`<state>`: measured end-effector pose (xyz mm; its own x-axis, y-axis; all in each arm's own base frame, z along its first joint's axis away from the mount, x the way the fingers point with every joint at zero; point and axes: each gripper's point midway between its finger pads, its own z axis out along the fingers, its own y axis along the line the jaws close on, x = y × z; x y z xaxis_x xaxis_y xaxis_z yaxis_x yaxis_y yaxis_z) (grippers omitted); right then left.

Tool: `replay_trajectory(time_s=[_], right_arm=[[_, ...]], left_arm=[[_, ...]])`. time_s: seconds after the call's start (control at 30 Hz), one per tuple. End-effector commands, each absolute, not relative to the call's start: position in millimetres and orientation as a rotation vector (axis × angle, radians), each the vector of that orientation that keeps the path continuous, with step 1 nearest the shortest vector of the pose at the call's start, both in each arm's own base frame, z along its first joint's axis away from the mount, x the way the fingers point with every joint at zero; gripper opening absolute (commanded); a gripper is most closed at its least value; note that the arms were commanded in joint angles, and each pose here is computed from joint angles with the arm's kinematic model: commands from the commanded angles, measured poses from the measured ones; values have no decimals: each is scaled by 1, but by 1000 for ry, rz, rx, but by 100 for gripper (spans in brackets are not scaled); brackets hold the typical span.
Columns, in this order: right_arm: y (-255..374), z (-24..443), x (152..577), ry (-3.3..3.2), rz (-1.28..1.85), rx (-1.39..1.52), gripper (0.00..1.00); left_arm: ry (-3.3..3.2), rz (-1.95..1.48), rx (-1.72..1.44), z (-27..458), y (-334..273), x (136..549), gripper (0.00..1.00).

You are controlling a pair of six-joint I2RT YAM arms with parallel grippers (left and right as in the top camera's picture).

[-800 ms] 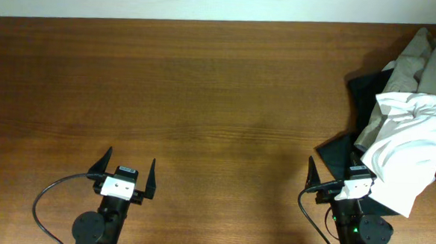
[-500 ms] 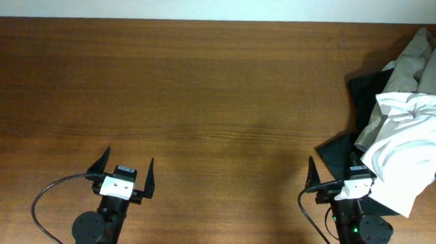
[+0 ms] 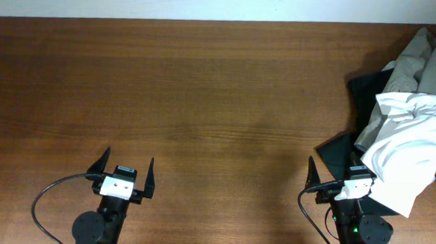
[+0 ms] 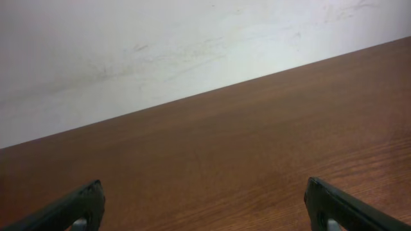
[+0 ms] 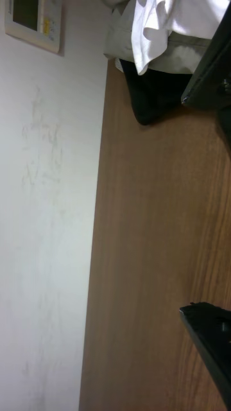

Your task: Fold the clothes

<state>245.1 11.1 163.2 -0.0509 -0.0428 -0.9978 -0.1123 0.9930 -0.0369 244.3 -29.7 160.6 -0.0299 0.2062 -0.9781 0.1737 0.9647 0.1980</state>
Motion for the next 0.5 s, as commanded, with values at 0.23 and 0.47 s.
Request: replay_trajectory(time_s=[0.23, 0.47], right_arm=[[14, 161, 245, 1621, 71, -132, 99], [15, 161, 245, 1622, 77, -132, 99]], left_arm=[[1618, 43, 289, 158, -27, 245, 99], [1618, 43, 288, 158, -27, 245, 99]])
